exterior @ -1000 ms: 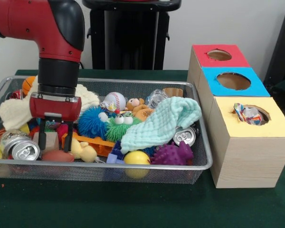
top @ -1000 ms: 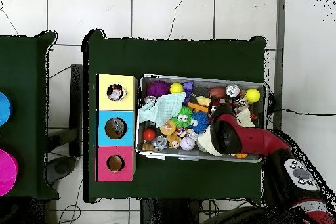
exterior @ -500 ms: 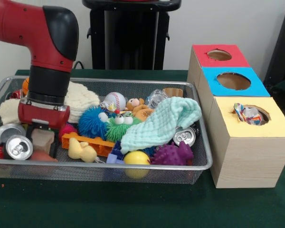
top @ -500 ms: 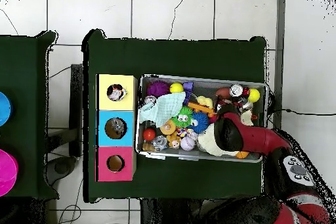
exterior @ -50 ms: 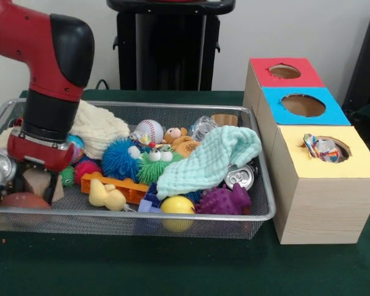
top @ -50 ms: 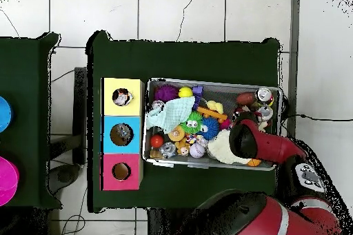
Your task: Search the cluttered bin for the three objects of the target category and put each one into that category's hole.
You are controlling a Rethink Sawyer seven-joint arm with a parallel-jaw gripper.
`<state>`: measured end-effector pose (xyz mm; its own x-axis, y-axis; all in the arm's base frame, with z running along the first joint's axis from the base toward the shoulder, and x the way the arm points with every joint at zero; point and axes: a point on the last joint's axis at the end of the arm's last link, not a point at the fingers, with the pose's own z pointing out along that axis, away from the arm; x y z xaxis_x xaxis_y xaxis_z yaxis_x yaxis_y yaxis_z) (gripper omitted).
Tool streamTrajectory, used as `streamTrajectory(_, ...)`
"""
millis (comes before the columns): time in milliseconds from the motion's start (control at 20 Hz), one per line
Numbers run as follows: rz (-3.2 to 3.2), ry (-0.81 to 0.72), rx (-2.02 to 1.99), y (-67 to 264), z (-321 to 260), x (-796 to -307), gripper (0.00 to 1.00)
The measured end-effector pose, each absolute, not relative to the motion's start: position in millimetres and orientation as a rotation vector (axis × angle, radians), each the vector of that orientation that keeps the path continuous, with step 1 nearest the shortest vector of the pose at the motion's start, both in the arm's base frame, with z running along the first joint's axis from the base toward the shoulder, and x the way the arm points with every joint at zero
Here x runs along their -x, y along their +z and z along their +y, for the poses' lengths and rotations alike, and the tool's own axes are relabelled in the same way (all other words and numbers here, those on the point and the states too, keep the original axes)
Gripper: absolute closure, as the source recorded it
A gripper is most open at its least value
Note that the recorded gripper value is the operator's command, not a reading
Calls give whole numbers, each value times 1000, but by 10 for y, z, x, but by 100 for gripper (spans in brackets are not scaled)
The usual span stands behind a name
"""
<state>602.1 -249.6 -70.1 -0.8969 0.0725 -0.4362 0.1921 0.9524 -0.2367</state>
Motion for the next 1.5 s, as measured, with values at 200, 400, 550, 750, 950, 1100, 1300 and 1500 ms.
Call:
streamTrajectory(200,2667,-316,-276,-744,-2578,-6013,0)
streamTrajectory(400,2673,-198,-394,-738,-2619,-6041,0)
streamTrajectory(550,2697,-93,-490,-720,-2658,-6011,0)
streamTrajectory(750,2724,45,-595,-685,-2695,-6001,0)
streamTrajectory(950,2768,188,-692,-688,-2693,-5969,0)
streamTrajectory(1100,2767,264,-756,-669,-2770,-5964,0)
streamTrajectory(1300,2764,329,-801,-677,-2808,-5953,0)
streamTrajectory(1500,2756,381,-832,-677,-2827,-5949,0)
